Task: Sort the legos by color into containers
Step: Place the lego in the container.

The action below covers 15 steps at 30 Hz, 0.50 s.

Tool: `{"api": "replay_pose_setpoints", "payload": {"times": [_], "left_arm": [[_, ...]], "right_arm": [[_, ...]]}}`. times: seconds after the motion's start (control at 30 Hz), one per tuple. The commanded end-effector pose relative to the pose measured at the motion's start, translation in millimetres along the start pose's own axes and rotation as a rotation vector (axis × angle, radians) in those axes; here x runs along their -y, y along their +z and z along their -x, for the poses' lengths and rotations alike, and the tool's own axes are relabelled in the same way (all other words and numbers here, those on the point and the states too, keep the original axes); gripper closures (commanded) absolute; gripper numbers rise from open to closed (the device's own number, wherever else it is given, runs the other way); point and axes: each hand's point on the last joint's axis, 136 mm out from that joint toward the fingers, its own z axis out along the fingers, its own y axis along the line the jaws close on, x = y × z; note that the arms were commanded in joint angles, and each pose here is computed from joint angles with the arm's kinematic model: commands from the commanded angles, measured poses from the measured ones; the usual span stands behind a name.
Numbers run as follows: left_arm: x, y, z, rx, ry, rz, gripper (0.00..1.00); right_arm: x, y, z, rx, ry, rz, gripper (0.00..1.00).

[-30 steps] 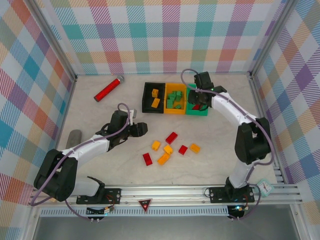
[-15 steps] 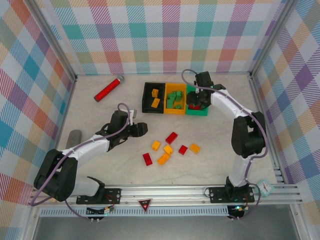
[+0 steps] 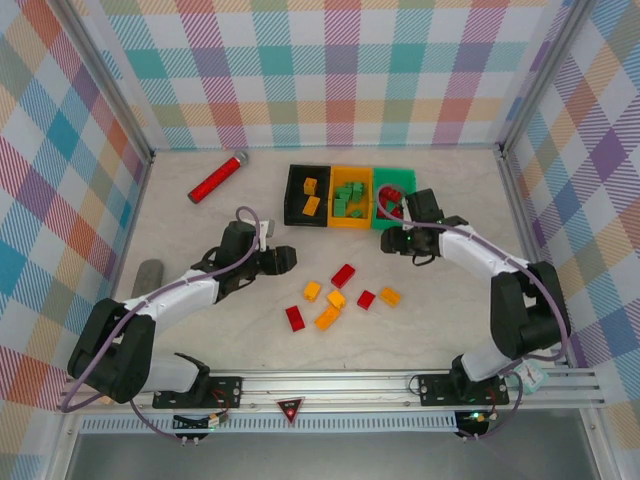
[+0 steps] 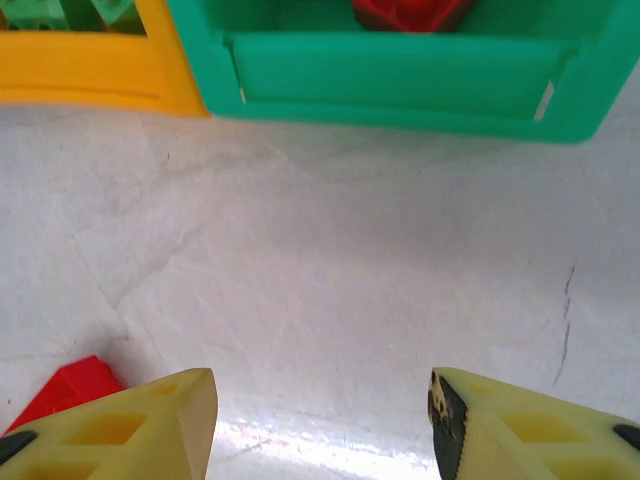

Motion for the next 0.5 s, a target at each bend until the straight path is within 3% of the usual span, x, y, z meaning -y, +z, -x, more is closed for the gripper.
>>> {"api": "replay_pose_setpoints", "payload": {"times": [0.0, 0.23, 0.47], "left_arm": [[1, -7, -10, -0.016, -0.048, -0.028, 0.34], [11, -35, -39, -0.113, -0.061, 0.012, 0.33], [9, -67, -90, -0.29, -0.072, 0.131, 0.33]], "right_arm": [[-12, -11, 8, 0.09, -0.007, 0.062, 0.41], [-5, -4, -2, 0.158, 0.007, 0.07, 0.41], [1, -2, -6, 0.21, 0.02, 0.064, 0.41]]}}
